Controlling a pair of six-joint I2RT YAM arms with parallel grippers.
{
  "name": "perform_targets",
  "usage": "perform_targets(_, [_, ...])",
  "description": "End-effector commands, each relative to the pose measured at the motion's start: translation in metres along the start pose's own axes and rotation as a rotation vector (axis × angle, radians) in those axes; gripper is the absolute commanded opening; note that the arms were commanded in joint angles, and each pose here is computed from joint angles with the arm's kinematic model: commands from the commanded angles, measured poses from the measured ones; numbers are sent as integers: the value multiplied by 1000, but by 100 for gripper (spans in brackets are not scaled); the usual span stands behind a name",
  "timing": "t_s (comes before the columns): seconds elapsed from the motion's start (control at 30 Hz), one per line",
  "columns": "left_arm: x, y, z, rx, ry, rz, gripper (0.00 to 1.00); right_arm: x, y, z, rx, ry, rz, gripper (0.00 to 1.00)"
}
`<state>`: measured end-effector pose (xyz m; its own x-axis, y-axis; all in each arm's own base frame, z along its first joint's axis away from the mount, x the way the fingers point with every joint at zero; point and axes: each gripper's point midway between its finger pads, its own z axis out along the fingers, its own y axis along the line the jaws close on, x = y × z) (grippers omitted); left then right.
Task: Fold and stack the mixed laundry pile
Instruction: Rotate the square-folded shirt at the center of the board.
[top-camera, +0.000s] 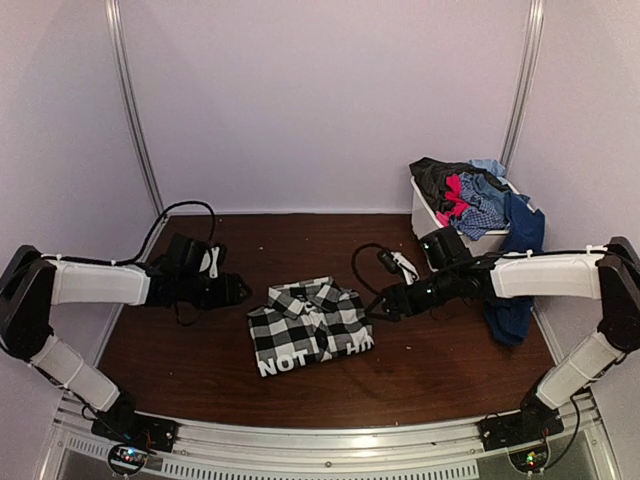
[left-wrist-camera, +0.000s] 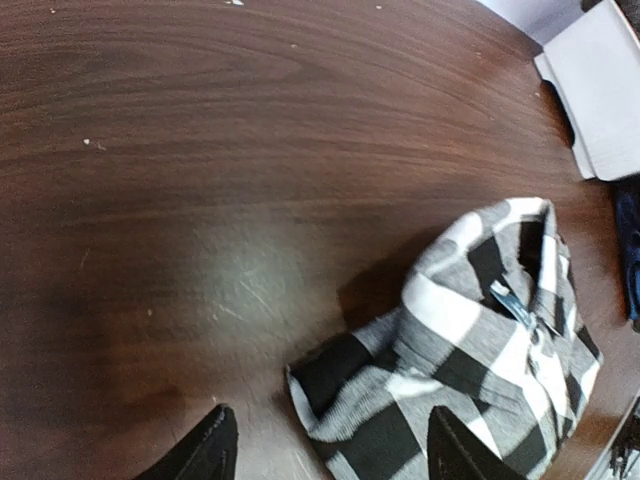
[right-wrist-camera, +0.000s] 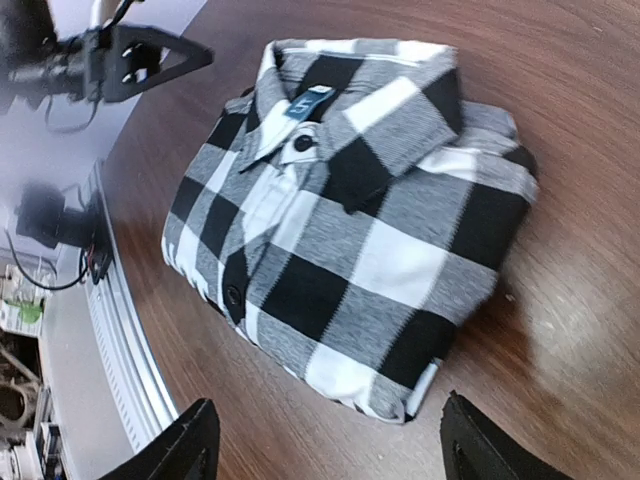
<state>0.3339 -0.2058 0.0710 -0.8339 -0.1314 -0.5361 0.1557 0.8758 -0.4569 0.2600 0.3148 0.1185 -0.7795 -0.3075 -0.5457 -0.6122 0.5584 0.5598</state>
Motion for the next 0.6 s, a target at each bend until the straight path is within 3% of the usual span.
perform_targets(0.0, [30, -17, -30, 105, 33, 74, 68, 22, -12, -14, 34, -99, 50, 78])
perform_targets(0.13, [67, -32, -41, 200, 84, 81, 72, 45, -29, -7, 66, -95, 23, 80])
perform_targets(0.33, [102, -51, -35, 290, 120, 57, 73, 43, -35, 21, -3, -96, -19, 77])
perform_targets(0.57, [104, -44, -20, 268, 111, 1, 67, 37, -26, 47, -129, -65, -52, 57])
